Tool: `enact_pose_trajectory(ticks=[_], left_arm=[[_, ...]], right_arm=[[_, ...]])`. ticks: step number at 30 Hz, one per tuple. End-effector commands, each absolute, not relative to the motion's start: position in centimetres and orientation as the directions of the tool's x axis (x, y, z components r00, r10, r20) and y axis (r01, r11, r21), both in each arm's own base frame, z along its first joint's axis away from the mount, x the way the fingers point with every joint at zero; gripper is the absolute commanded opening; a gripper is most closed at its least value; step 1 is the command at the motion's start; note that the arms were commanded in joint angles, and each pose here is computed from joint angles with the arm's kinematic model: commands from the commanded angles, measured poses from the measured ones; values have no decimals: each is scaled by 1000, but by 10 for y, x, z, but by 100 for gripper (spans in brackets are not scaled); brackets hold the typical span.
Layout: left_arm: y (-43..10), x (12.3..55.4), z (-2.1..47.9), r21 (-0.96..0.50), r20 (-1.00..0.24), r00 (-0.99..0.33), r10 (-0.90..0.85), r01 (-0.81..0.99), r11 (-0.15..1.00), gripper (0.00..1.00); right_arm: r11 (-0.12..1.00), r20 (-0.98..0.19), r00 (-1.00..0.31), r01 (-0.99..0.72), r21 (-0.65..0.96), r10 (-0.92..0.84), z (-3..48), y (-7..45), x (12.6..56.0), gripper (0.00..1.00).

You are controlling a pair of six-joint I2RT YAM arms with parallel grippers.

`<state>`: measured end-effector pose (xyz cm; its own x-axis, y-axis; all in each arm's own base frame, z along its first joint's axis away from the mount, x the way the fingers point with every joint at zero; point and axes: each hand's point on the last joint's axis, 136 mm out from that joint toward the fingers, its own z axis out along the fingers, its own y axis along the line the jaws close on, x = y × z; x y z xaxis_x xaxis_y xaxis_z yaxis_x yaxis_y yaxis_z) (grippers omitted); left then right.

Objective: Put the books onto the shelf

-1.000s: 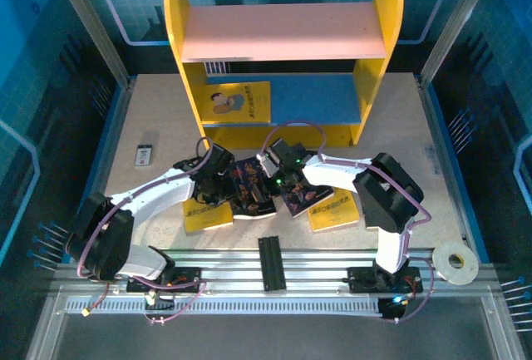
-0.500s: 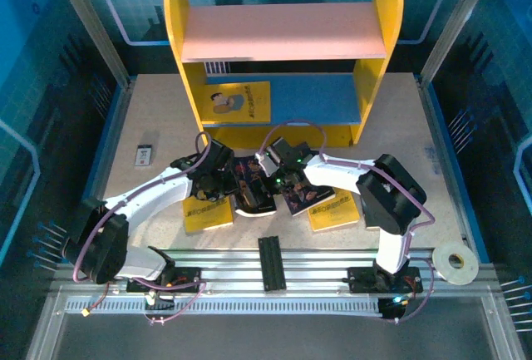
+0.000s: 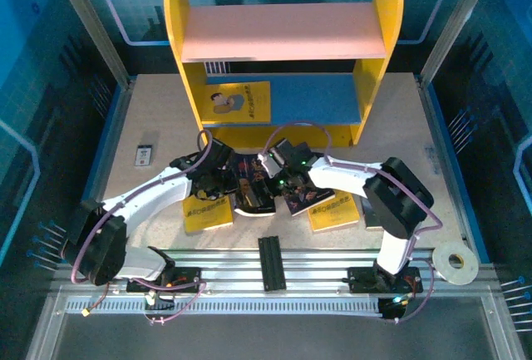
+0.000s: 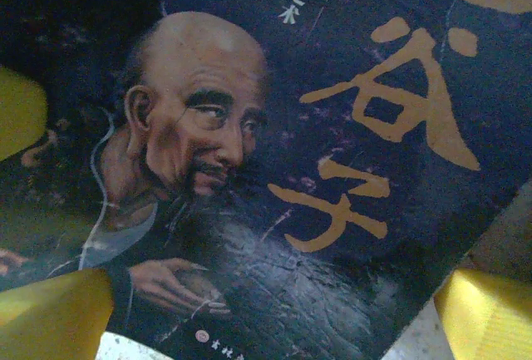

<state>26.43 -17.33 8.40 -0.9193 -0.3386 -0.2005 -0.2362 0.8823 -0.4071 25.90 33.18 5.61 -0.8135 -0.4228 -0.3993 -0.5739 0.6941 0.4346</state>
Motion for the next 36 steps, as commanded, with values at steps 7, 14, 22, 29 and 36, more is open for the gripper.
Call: enact_pose_trajectory(ticks=[7,14,22,29,36], left_arm=[[-205,261,202,-588,-428,-885,-184,118,800,0],[-199,251,272,-636,-552,-799,-236,221,739,0],[-200,256,309,-662,-603,-744,-288,266,701,0],[-209,270,345,-695,-647,-675,-354,331,639,0],[-216,265,391,-717,-675,-626,-391,429,550,0]], right_arm=[[603,-622,-756,-598,528,-204,170,315,265,100],[522,-677,-733,-604,602,-68,239,296,266,100],[478,-676,-737,-599,643,-15,262,288,262,99],[479,-657,-753,-565,672,35,263,281,261,97],[448,-645,-759,-547,707,92,274,275,257,97]])
